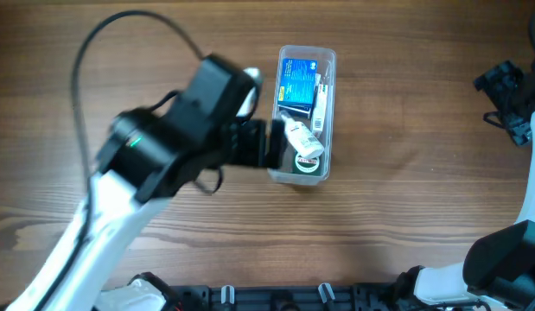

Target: Pack container

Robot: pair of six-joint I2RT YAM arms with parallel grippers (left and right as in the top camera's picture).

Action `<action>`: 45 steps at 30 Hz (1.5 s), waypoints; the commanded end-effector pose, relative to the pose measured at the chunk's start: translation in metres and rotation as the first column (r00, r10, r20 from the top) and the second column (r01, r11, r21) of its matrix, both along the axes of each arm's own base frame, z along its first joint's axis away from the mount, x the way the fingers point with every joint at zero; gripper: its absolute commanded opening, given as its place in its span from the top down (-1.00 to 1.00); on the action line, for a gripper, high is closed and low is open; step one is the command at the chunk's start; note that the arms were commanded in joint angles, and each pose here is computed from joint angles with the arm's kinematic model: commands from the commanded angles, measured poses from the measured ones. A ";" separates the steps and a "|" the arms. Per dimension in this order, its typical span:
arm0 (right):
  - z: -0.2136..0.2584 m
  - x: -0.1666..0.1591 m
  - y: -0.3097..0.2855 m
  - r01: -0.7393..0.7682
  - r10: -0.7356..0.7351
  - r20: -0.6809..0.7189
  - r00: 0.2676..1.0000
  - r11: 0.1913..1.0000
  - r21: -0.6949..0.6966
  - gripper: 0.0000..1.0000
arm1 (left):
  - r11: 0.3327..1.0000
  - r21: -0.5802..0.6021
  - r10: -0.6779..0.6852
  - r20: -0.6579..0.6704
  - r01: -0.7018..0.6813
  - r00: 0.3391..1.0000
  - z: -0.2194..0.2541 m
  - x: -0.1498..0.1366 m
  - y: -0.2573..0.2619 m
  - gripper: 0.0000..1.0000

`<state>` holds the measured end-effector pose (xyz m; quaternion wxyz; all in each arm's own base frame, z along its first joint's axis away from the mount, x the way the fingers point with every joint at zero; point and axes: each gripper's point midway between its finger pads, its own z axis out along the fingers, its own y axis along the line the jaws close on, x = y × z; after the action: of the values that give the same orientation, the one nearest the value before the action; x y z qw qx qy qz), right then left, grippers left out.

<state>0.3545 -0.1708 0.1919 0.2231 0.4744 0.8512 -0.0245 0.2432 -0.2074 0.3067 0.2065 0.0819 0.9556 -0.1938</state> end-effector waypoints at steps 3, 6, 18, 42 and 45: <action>-0.005 -0.001 -0.004 0.025 -0.025 -0.014 1.000 1.000 -0.004 -1.00 | 0.999 0.037 0.000 -0.022 0.001 1.000 0.008 -0.030 0.027 -1.00; -0.005 -0.001 -0.004 0.025 -0.025 -0.014 1.000 1.000 -0.004 -1.00 | 0.997 0.079 0.001 -0.084 0.006 0.996 -0.001 -0.042 0.036 -1.00; -0.005 -0.001 -0.004 0.025 -0.025 -0.014 1.000 1.000 -0.004 -1.00 | 0.972 0.151 -0.171 -0.057 0.178 0.984 -0.011 -0.044 0.034 -1.00; -0.005 -0.001 -0.004 0.025 -0.025 -0.014 1.000 1.000 -0.004 -1.00 | 0.994 -0.017 -0.062 0.735 0.110 0.675 -0.105 -0.023 0.111 -0.99; -0.005 -0.001 -0.004 0.025 -0.025 -0.014 1.000 1.000 -0.004 -1.00 | 0.997 -0.024 -0.029 0.782 0.077 0.623 -0.103 -0.024 0.120 -0.99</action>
<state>0.3545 -0.1709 0.1919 0.2231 0.4744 0.8512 -0.0247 0.2225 -0.0922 0.2045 0.5708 0.1775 0.7824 -0.1749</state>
